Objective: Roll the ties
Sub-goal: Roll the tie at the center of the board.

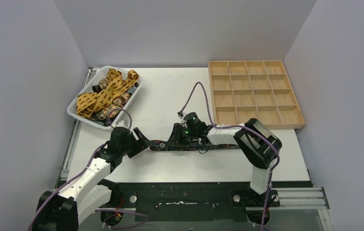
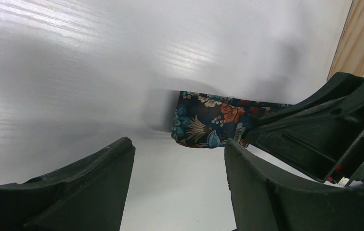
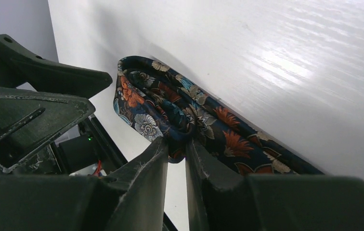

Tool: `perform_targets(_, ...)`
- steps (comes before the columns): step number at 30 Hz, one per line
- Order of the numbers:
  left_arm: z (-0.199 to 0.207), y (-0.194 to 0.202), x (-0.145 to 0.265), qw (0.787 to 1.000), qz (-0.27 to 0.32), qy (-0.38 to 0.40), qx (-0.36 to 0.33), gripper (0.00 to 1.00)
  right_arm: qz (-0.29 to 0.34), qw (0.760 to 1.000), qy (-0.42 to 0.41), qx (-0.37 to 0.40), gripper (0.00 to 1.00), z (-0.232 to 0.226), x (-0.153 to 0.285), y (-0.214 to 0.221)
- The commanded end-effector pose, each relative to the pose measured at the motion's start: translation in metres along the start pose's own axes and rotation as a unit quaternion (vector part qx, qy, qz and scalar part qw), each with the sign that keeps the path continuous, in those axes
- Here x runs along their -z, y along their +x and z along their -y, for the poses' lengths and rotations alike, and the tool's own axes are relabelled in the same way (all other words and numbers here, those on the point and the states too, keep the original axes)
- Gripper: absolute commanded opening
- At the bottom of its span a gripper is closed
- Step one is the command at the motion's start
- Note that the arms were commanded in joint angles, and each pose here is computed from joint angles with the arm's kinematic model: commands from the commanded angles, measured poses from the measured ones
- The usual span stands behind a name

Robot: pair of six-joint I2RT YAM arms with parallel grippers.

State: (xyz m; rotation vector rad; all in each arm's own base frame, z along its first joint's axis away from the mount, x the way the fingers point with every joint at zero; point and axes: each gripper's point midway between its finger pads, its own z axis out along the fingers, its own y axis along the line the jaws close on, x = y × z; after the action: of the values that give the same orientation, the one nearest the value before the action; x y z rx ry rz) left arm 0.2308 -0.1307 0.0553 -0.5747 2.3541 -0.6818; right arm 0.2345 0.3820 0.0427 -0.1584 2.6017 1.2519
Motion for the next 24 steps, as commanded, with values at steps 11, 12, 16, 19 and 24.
perform_targets(11,0.013,-0.009,0.003,0.999,0.024,0.042,0.017,0.66,0.032,0.994,-0.087,0.058,0.49,-0.034,0.028,-0.023)
perform_targets(12,0.013,-0.009,0.004,0.999,0.026,0.043,0.02,0.66,0.037,0.993,-0.087,0.067,0.54,-0.037,0.032,-0.025)
perform_targets(16,0.008,-0.013,0.008,0.999,0.037,0.023,0.024,0.66,0.057,0.984,-0.053,0.159,0.71,-0.041,0.043,-0.04)
perform_targets(19,-0.003,-0.017,0.012,0.998,0.046,-0.011,0.029,0.66,0.08,0.96,-0.021,0.266,0.81,-0.049,0.05,-0.055)
perform_targets(24,-0.015,-0.016,0.017,0.997,0.051,-0.037,0.034,0.68,0.089,0.859,-0.026,0.504,0.95,-0.054,0.037,-0.049)
